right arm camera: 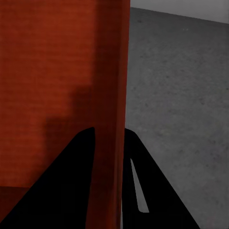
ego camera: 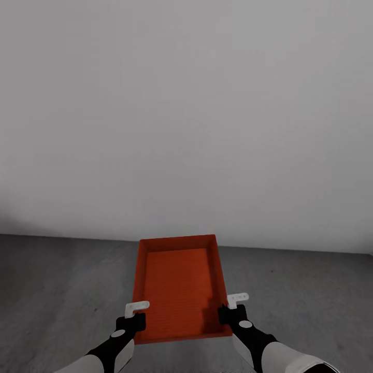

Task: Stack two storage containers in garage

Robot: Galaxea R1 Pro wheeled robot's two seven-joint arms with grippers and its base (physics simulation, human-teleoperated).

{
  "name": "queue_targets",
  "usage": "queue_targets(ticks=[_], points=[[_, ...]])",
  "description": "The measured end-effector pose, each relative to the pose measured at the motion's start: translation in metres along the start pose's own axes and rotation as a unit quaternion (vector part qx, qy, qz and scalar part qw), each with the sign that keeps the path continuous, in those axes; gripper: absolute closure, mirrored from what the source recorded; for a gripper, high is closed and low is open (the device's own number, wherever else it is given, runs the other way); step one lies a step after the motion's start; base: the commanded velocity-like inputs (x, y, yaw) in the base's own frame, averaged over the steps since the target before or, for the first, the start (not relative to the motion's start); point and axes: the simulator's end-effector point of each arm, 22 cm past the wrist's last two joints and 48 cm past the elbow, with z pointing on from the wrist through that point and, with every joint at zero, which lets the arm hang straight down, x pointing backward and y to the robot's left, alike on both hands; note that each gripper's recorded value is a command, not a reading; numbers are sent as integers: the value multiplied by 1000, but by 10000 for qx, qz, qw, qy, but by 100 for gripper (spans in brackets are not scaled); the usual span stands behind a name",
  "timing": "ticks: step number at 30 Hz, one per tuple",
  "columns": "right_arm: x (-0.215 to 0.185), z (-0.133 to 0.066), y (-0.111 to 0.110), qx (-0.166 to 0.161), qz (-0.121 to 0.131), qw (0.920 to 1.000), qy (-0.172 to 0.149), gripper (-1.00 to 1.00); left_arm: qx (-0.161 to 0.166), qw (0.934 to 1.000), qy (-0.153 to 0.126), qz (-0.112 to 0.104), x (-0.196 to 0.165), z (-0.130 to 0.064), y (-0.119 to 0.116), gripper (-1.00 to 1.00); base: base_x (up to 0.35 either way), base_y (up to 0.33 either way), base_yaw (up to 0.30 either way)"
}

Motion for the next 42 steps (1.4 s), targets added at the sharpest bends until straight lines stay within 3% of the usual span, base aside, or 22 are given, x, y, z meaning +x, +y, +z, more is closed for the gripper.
queue_targets(ticks=[42], points=[[37, 12, 3, -36, 11, 9994, 339, 100, -40, 9994, 338, 26, 36, 11, 3, 100, 0, 0, 0]])
